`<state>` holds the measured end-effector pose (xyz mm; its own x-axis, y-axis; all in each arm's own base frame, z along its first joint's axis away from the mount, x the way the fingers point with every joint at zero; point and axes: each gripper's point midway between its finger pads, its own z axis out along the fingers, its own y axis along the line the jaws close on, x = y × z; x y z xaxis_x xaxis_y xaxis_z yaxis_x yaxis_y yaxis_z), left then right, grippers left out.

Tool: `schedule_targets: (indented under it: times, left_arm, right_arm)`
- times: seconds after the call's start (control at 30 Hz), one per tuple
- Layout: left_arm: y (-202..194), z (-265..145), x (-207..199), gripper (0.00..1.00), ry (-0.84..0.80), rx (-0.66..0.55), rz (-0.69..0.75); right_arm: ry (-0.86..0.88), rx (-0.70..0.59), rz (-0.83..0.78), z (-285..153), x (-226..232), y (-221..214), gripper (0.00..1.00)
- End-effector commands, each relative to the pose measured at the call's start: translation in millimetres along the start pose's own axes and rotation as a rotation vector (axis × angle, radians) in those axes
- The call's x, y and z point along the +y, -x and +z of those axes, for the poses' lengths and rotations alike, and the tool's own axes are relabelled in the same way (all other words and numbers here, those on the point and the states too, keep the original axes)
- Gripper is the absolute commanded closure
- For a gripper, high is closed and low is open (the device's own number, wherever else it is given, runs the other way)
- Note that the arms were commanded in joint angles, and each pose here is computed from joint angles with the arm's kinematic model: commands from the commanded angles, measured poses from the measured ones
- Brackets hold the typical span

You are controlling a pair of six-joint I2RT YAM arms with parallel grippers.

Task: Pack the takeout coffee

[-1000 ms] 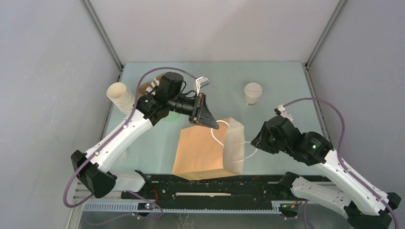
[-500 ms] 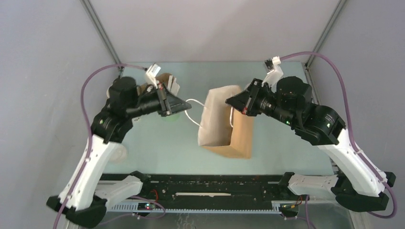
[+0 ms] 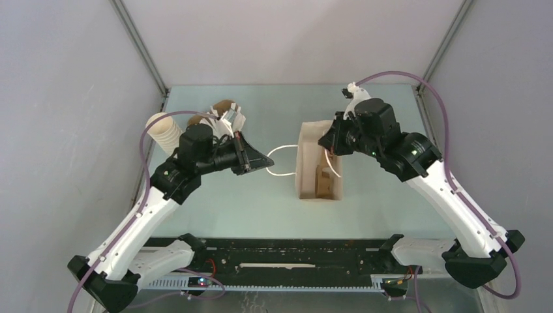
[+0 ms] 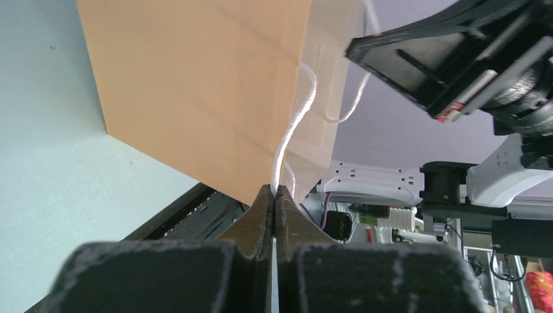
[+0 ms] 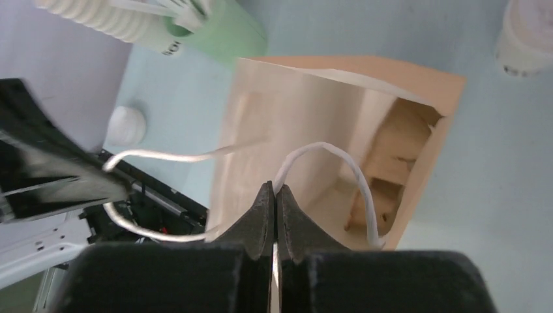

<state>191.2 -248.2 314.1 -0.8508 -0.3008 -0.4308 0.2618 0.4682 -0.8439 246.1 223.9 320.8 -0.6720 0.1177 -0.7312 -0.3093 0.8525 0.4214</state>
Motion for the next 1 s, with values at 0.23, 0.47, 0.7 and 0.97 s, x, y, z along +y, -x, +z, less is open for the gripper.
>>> schedule_targets:
  times: [0.23,0.47,0.7,0.97]
  left_arm:
    - [34.4,-38.8,-57.3,1.00,-0.082,-0.182,0.168]
    - [16.9,-19.6,-15.8,1.00,0.069,0.017,0.179]
    - [10.2,-26.4,-3.8,1.00,0.060,0.001,0.280]
    - [-23.3,-34.0,57.9,1.00,0.285,0.182,0.280]
  right_arm:
    - [0.123,-0.192,-0.191,-48.3,50.6,75.6,0.96]
    - [0.039,-0.045,0.028,0.3,9.7,44.3,0.96]
    - [0.014,-0.040,-0.043,8.4,22.1,40.6,0.86]
    - [-0.166,-0.036,-0.218,-2.3,15.4,45.3,0.81]
